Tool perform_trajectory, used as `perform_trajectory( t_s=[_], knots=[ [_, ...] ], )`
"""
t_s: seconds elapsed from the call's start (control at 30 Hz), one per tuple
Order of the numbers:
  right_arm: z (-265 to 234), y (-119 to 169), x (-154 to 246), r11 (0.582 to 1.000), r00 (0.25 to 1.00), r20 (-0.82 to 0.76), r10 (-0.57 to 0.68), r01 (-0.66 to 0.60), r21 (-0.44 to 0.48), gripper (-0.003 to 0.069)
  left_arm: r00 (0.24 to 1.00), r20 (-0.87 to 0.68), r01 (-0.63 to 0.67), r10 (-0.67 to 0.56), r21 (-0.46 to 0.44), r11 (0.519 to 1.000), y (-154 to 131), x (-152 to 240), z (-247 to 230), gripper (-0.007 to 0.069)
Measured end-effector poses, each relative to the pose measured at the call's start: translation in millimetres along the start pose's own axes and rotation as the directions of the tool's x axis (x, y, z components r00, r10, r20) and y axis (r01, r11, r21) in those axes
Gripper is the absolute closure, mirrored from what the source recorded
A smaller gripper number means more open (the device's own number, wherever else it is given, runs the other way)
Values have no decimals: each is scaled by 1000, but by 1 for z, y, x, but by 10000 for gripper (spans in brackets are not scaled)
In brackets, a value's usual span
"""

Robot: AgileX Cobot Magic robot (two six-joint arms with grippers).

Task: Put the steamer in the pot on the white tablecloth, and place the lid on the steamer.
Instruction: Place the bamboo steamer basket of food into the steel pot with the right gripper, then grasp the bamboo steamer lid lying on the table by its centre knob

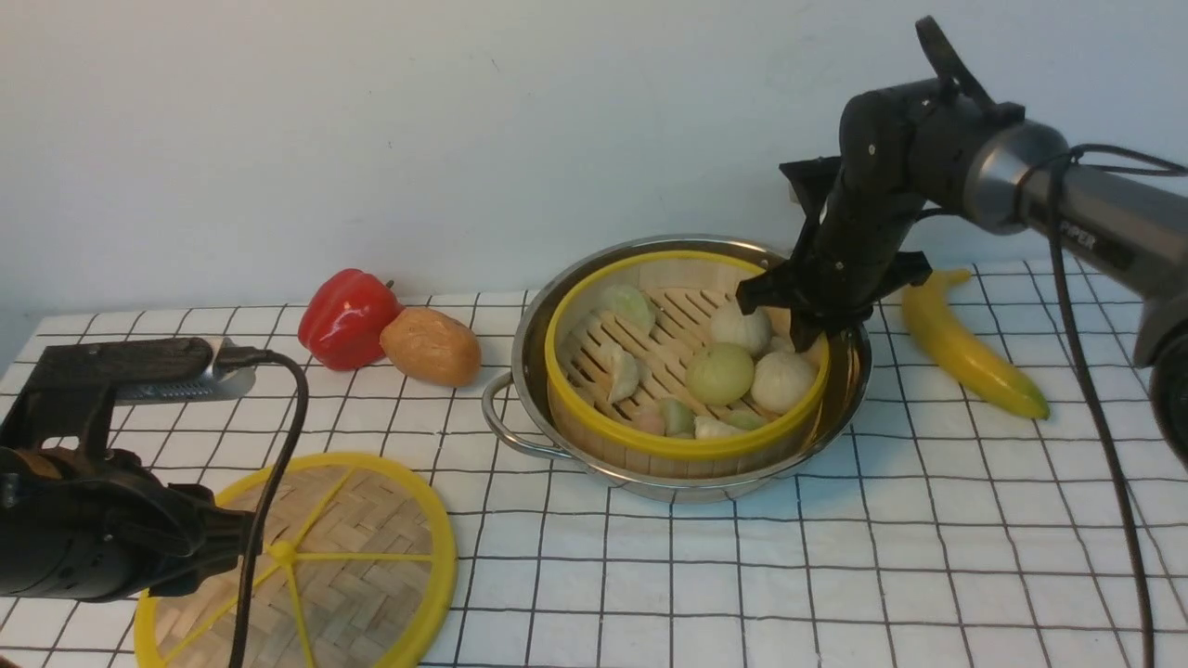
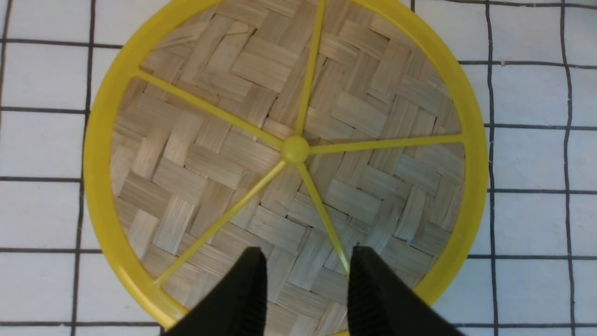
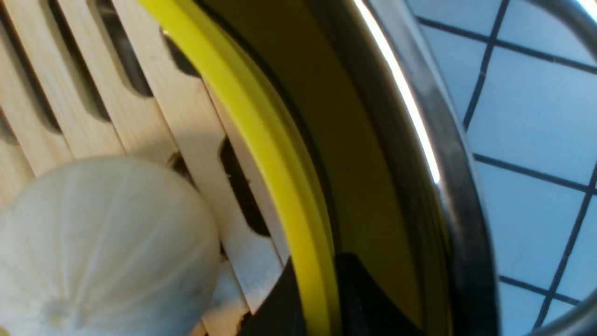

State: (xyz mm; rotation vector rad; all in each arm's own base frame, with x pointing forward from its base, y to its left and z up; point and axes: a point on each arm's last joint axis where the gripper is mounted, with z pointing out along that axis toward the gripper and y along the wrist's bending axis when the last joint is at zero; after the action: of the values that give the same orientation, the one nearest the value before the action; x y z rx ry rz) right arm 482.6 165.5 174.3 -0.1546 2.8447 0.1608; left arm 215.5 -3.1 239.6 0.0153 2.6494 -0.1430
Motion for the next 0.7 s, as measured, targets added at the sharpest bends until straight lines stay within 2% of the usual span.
perform_trajectory(
  t_s=[0.1,0.27,0.37,0.5,0.7],
  knots=[
    [-2,0,0,1000,1000,-2,1,-1,-3,524,1000,0,0,0,0,1000,0,0,0,382],
    [-17,4,-9,1000,999,39,4,-3,-20,391,1000,0,0,0,0,1000,0,0,0,382],
    [-30,6,-16,1000,998,67,3,-1,-30,342,1000,0,-3,3,0,1000,0,0,0,382],
    [-58,10,-30,999,987,159,1,7,-52,305,1000,-3,-2,2,0,1000,0,0,1,382],
    [-101,13,-40,997,962,272,-6,27,-71,296,999,-45,4,-4,1,1000,1,0,12,382]
  ],
)
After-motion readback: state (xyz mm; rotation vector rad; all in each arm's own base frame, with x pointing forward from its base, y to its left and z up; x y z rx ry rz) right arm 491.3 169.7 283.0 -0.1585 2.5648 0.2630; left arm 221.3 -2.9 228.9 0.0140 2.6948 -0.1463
